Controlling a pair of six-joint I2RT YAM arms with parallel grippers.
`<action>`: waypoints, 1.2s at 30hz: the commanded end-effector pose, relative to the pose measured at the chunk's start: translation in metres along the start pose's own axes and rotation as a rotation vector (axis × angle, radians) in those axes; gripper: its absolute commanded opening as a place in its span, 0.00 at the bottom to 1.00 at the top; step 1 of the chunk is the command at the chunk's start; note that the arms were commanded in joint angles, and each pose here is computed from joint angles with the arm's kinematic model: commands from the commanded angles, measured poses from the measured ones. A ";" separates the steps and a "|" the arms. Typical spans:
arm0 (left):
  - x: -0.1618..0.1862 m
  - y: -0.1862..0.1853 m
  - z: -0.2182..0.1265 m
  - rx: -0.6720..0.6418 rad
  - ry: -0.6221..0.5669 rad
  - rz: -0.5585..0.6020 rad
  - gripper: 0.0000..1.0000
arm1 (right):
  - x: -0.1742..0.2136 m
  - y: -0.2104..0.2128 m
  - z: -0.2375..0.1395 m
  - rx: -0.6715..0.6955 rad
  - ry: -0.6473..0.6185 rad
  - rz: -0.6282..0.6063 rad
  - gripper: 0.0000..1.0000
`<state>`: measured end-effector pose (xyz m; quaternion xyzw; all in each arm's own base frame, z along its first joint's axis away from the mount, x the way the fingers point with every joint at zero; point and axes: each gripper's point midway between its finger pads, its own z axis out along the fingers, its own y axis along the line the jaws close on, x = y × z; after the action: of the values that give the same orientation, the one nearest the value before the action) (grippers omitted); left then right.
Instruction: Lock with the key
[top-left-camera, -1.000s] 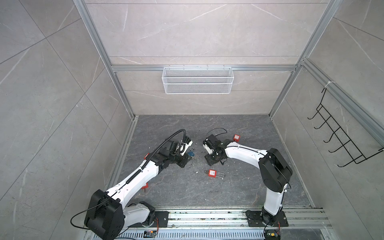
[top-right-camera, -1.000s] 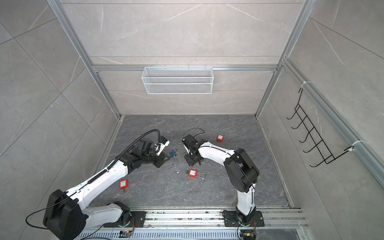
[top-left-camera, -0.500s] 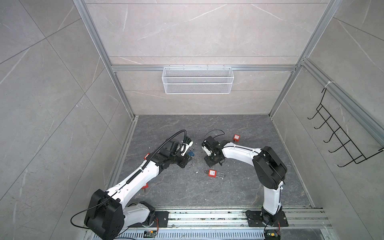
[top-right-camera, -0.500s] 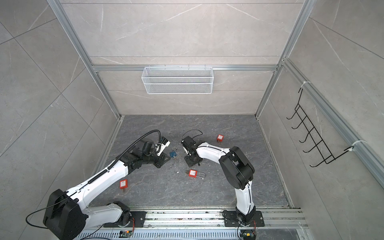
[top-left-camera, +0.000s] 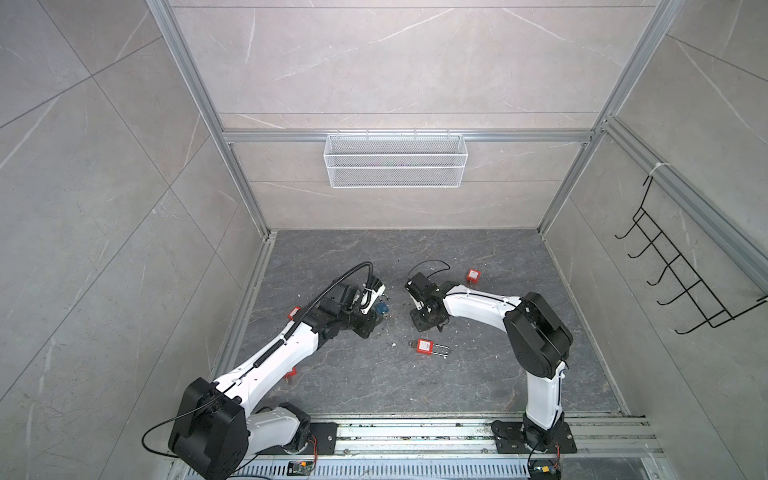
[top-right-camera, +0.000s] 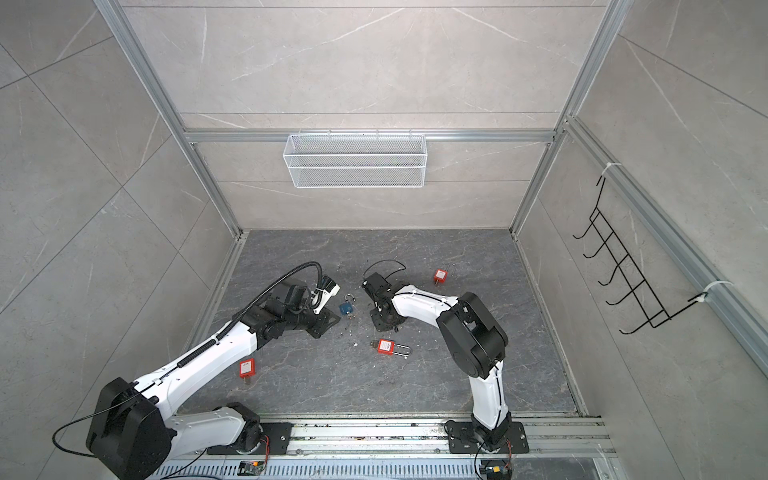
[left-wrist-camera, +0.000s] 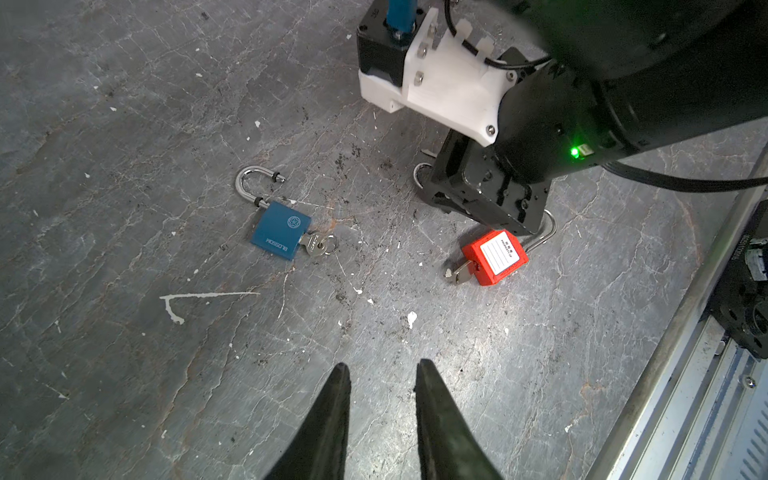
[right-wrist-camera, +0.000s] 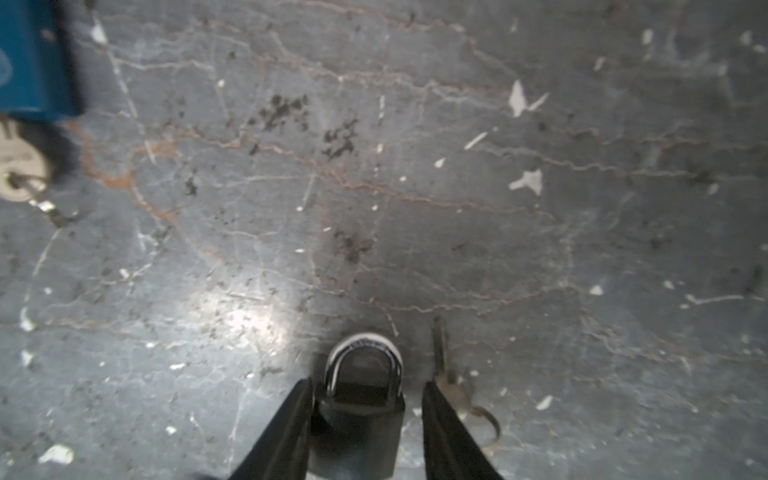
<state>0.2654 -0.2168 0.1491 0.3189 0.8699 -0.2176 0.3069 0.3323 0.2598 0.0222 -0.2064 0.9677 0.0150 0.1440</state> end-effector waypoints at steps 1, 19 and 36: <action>-0.004 -0.002 -0.005 -0.002 -0.020 -0.003 0.30 | 0.002 -0.003 0.005 0.037 0.031 0.079 0.44; -0.008 -0.002 -0.007 -0.003 -0.040 0.030 0.30 | -0.010 -0.007 -0.081 -0.008 -0.062 0.226 0.57; -0.016 -0.005 -0.015 -0.003 -0.072 0.016 0.30 | 0.057 -0.004 -0.089 0.039 -0.087 1.327 0.72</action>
<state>0.2664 -0.2173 0.1564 0.3202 0.8641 -0.2195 0.3202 0.2615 0.2303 0.0921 0.3232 0.9288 0.1137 0.1410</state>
